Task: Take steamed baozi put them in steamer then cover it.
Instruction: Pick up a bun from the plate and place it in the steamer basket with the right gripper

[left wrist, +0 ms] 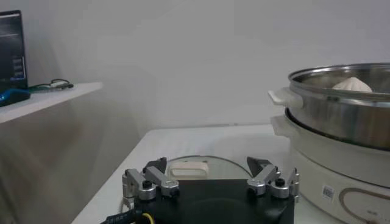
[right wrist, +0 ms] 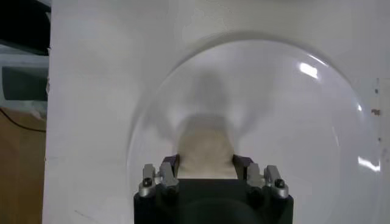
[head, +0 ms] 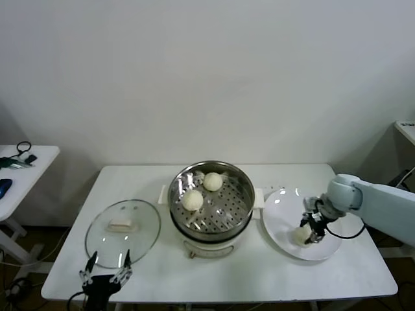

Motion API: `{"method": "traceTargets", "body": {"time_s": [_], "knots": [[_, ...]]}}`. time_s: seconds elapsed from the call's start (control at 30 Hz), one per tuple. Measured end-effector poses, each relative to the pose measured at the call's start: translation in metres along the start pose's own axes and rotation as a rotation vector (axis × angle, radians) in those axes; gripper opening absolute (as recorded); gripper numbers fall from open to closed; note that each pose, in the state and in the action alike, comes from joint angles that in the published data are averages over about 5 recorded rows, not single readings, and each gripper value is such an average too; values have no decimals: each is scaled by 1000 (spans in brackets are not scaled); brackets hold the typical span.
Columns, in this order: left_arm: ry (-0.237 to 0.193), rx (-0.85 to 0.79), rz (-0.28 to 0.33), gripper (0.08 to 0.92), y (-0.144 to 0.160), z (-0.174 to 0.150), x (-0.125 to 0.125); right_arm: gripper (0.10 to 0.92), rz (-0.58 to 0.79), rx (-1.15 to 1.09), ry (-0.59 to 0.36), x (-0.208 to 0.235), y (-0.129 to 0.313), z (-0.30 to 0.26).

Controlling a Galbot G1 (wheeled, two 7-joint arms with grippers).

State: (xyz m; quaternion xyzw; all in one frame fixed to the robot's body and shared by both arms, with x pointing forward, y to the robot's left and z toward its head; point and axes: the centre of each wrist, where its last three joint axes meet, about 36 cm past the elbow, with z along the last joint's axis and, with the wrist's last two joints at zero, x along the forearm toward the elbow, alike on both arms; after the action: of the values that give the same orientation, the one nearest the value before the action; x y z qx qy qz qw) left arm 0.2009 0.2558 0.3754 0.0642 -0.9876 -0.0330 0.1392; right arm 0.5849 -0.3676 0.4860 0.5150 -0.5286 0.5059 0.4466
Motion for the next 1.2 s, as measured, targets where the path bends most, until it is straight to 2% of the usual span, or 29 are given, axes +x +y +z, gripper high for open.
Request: {"method": "traceTargets", "body": {"time_s": [0.17,0.37,0.57,0.7,0.9,1.2], "knots": [[2,1,4,823,-1,0,0,594,21,90,-11,43,-23,-16],[3,-1,8,823,-2,0,1,602,75,289,-35,127,-58,-56],[0,-5,11,823,-3,-1,1,602,151,565,-43,213,-70,-123],[-3,-9,12,823,-3,-2,1,602,178,762,-41,244,-59,-179],[-5,-12,8,823,-3,-4,2,602,166,1028,-20,241,-33,-250],[-5,-12,-7,823,0,-5,2,602,106,1273,12,182,-7,-308]]}}
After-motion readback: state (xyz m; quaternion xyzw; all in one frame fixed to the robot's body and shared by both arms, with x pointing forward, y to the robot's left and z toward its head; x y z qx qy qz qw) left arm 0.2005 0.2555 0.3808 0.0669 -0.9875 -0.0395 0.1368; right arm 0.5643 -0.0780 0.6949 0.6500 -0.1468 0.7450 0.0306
